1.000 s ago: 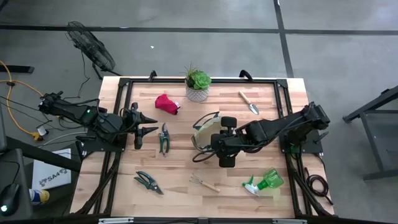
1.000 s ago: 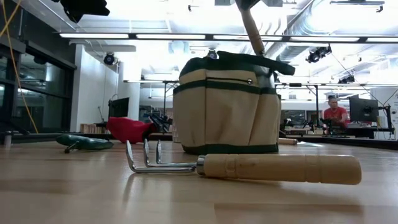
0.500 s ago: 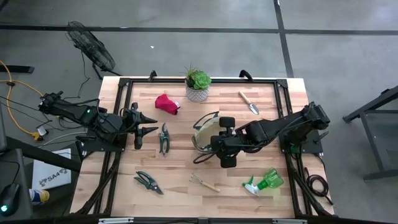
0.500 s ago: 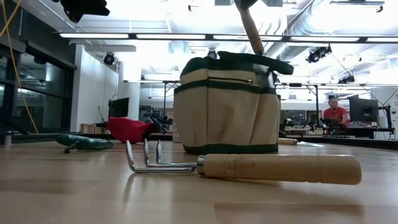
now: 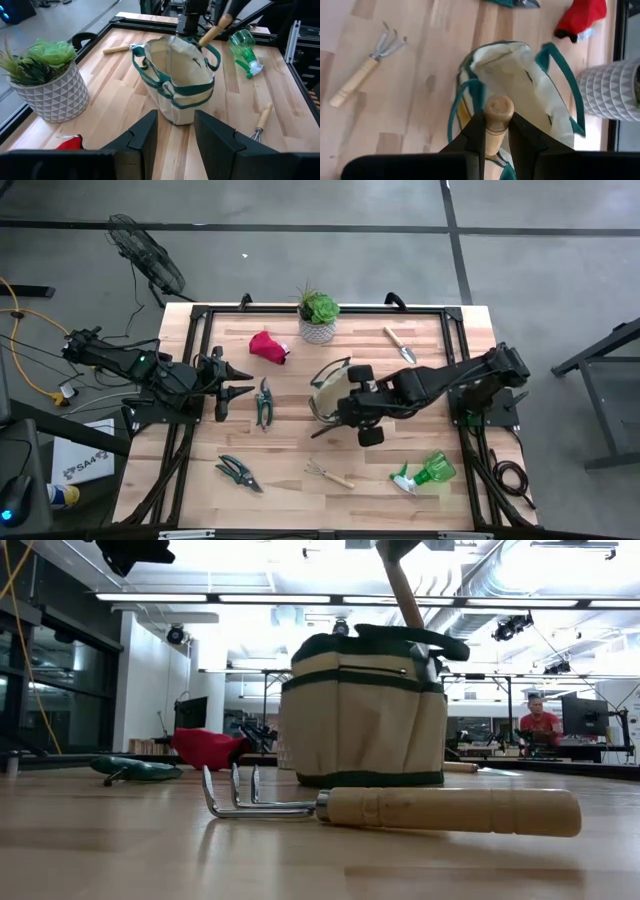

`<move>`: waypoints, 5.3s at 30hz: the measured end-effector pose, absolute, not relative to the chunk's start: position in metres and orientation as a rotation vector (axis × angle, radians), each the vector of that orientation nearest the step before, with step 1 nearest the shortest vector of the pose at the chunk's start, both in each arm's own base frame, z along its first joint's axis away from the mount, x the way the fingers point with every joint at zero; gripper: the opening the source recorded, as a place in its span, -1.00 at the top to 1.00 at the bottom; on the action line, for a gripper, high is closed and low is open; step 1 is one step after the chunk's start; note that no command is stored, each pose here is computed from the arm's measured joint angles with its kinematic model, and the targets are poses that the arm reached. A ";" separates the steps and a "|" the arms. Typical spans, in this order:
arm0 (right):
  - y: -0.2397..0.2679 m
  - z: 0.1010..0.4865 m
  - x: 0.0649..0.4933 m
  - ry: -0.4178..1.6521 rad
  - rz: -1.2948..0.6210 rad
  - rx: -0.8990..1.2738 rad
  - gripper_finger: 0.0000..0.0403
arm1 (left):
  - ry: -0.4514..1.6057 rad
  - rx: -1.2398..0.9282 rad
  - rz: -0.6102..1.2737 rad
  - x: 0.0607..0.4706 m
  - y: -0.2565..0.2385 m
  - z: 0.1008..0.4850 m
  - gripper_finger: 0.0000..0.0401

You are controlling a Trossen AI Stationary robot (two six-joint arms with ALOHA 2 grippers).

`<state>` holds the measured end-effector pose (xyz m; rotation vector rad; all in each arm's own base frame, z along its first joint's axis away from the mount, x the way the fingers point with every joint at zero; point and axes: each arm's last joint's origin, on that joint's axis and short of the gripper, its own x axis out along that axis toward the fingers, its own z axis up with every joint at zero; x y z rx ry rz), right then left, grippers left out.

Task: Pick & Place Garden tools in Gardening bag
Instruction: Put the bottom brown trowel into the gardening bag, then put the brown trowel into the gardening bag

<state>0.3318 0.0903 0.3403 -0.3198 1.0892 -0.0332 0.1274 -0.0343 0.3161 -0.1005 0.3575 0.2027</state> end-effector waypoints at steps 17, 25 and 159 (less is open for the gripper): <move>0.069 0.340 0.338 1.116 0.070 -0.272 0.77 | 0.366 -0.085 0.171 0.128 -0.035 0.316 0.38; 0.063 0.339 0.341 1.110 0.077 -0.263 0.78 | 0.367 -0.086 0.162 0.127 -0.035 0.316 0.38; 0.117 0.298 0.334 1.001 0.021 0.084 0.30 | 0.338 -0.128 0.153 0.128 -0.036 0.319 0.38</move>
